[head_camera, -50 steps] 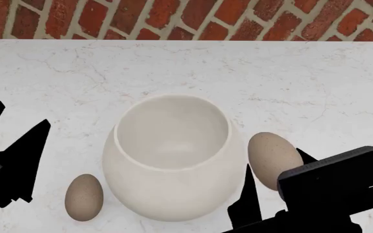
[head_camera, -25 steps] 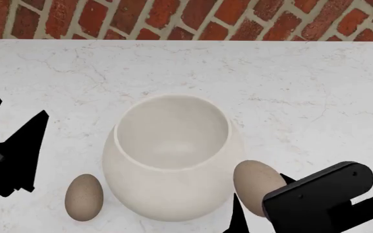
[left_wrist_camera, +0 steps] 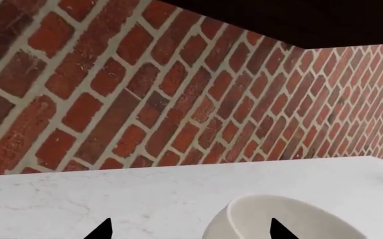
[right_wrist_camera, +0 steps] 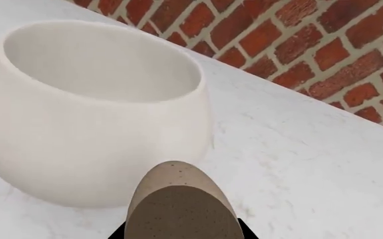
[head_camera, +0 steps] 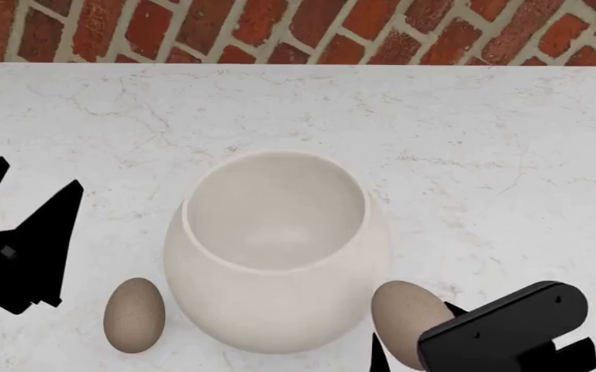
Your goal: Place the eggs and milk next to the bowl.
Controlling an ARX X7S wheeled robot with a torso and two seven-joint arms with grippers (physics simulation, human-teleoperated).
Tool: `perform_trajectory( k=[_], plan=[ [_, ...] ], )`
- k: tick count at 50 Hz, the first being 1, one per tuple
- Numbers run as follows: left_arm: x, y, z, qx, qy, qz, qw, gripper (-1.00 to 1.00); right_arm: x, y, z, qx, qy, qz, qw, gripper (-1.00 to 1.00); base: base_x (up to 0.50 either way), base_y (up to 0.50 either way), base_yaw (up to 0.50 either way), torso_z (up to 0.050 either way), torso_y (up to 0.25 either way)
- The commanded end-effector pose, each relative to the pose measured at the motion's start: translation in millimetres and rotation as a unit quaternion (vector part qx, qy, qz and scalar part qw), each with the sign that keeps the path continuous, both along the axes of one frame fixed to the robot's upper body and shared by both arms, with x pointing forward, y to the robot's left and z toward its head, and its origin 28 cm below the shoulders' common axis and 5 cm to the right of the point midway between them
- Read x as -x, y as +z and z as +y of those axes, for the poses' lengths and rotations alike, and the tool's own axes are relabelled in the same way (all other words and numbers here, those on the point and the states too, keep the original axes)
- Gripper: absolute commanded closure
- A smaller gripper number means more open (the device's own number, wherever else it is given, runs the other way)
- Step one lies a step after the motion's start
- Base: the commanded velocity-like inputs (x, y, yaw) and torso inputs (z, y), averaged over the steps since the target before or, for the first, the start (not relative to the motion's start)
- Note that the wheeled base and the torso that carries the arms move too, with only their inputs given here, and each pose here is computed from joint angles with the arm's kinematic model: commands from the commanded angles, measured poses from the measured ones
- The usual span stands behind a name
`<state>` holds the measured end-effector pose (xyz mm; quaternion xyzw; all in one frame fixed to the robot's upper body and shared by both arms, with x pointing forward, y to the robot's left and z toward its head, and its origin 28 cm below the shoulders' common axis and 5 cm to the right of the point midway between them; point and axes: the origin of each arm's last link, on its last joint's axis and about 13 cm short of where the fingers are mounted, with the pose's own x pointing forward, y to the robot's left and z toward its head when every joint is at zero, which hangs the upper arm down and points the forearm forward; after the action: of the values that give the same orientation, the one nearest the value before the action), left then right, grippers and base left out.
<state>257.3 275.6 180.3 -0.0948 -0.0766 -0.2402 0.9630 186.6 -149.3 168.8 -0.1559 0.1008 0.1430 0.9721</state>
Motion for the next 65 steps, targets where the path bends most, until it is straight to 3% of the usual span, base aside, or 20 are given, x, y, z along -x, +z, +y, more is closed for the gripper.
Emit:
perform_trajectory(
  k=[1,65],
  plan=[
    [0,-1,-3.6,0.000,-0.016,-0.009,1.000,-1.00,3,-7,-1.8,-0.011,0.000,-0.001,1.000,1.00,0.00,0.00,0.00,0.000,0.000],
    [0,-10,2.6,-0.002,-0.013,0.000,1.000,-1.00,-15,-42,-1.6,-0.029,0.010,0.051,0.998,1.00,0.00,0.00,0.00,0.000,0.000]
  ],
)
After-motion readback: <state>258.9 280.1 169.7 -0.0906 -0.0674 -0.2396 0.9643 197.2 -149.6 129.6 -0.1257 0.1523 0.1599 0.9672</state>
